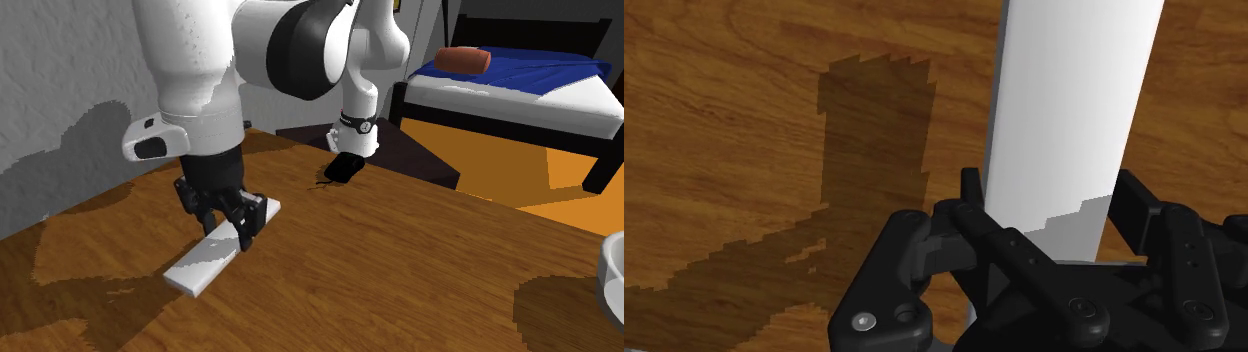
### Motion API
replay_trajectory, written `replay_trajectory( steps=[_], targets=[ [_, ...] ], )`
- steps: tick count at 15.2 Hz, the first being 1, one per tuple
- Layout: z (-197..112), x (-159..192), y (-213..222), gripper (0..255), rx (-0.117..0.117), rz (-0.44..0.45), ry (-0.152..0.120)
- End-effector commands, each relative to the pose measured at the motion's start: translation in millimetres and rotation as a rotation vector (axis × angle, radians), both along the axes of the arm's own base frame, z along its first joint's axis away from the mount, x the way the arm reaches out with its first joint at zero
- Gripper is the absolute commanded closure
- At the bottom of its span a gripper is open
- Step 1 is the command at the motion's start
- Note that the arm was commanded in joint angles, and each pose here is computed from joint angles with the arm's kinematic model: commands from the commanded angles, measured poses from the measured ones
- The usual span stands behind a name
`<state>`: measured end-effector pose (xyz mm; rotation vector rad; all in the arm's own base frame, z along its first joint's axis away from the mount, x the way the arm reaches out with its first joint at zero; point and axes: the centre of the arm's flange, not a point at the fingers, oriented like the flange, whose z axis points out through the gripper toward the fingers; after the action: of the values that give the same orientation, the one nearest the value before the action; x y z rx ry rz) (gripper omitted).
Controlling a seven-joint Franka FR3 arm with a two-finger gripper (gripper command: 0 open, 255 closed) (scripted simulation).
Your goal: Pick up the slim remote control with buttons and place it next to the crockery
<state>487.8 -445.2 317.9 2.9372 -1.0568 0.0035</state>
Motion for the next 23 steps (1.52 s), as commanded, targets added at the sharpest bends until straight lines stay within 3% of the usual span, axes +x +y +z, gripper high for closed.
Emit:
replay_trajectory(
  steps=[1, 14, 23],
  targets=[
    [10.6, -0.1, -0.5, 255, 0.000, 0.000, 0.000],
    [75.7, -0.1, -0.5, 255, 0.000, 0.000, 0.000],
    [75.9, 59.6, 102.2, 255, 0.000, 0.000, 0.000]
  ],
)
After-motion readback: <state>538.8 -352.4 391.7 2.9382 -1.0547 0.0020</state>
